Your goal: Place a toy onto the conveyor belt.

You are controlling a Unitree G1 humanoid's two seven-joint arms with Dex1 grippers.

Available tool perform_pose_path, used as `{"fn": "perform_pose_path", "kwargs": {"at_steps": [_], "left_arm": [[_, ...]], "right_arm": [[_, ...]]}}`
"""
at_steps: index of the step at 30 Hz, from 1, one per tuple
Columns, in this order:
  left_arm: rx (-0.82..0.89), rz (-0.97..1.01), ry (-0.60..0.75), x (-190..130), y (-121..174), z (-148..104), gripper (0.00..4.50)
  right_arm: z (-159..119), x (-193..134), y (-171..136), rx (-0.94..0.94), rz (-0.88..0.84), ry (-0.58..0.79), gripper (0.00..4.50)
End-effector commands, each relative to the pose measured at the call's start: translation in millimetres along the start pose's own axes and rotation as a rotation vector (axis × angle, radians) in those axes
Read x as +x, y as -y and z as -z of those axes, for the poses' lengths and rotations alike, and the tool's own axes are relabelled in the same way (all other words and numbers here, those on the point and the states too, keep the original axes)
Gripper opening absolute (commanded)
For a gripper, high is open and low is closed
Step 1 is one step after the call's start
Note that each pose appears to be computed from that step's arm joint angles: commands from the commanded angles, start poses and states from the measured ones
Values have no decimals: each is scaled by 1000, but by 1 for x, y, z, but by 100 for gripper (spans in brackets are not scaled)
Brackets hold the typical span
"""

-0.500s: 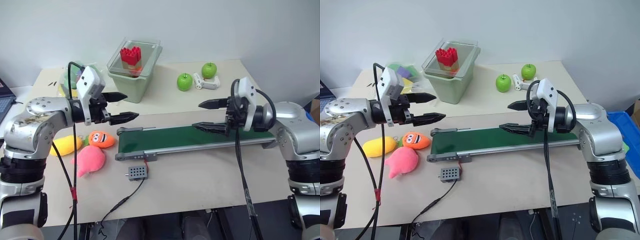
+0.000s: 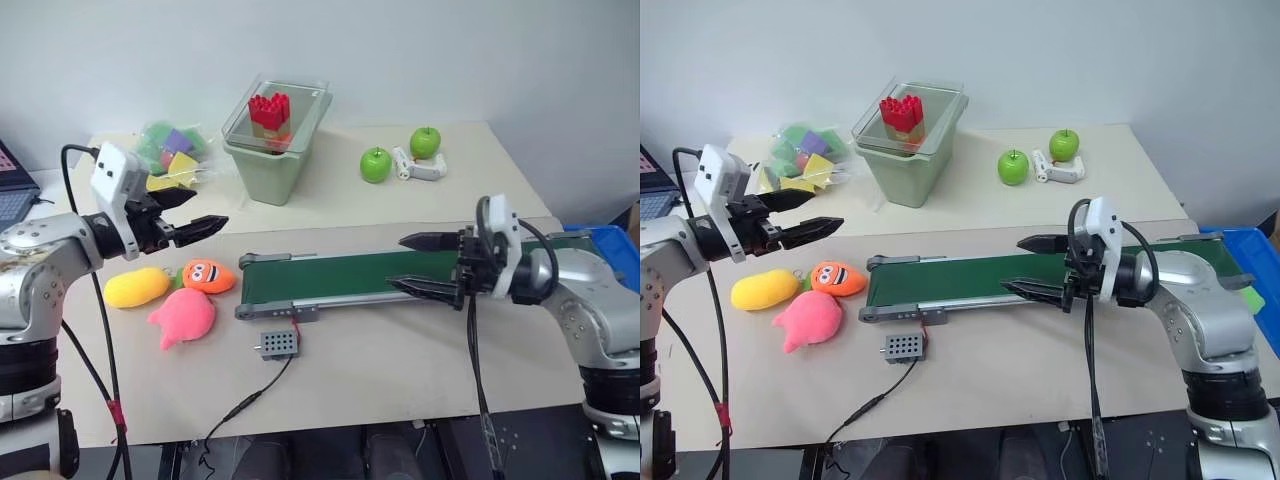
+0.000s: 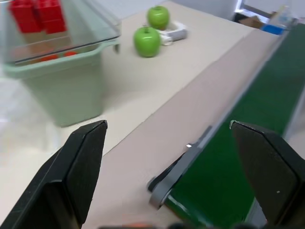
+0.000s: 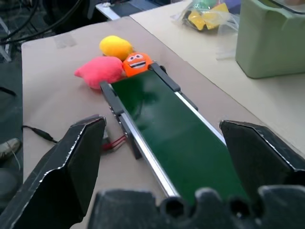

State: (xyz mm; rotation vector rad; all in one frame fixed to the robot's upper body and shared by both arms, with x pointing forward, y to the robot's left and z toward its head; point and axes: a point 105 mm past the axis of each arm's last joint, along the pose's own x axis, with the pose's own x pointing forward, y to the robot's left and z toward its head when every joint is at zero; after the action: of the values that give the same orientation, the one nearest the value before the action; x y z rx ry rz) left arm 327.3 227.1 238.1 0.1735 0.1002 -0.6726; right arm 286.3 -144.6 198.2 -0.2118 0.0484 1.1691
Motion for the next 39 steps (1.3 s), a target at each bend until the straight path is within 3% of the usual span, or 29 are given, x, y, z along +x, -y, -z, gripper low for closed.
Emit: {"fn": "perform_pose_path", "kwargs": {"at_steps": [1, 5, 14, 16, 19, 22, 26, 30, 39], "left_arm": [[-19, -96, 40, -11, -17, -8, 440], [-56, -191, 22, -16, -33, 4, 440], [-209, -382, -87, -50, -50, 77, 440], [-288, -433, -65, -62, -54, 84, 440], [-551, -509, 33, -84, -63, 93, 440], [-885, -407, 177, -106, -46, 106, 440], [-1173, -490, 318, -160, -43, 142, 440], [-1336, -601, 398, -192, -40, 179, 440], [-1476, -581, 471, -166, -36, 207, 440]], "right_arm": [[-6, -1, -6, -48, 12, 43, 450], [6, 0, -7, -49, 2, 5, 450], [9, 3, -3, -53, -4, -1, 450], [10, 4, -2, -54, -7, -7, 450], [10, 5, 0, -58, -17, -12, 450], [11, 7, 3, -68, -30, -26, 450], [10, 5, 10, -84, -25, -39, 450], [7, 3, 13, -97, -28, -46, 450], [-3, -1, 19, -130, -28, -70, 450]]}}
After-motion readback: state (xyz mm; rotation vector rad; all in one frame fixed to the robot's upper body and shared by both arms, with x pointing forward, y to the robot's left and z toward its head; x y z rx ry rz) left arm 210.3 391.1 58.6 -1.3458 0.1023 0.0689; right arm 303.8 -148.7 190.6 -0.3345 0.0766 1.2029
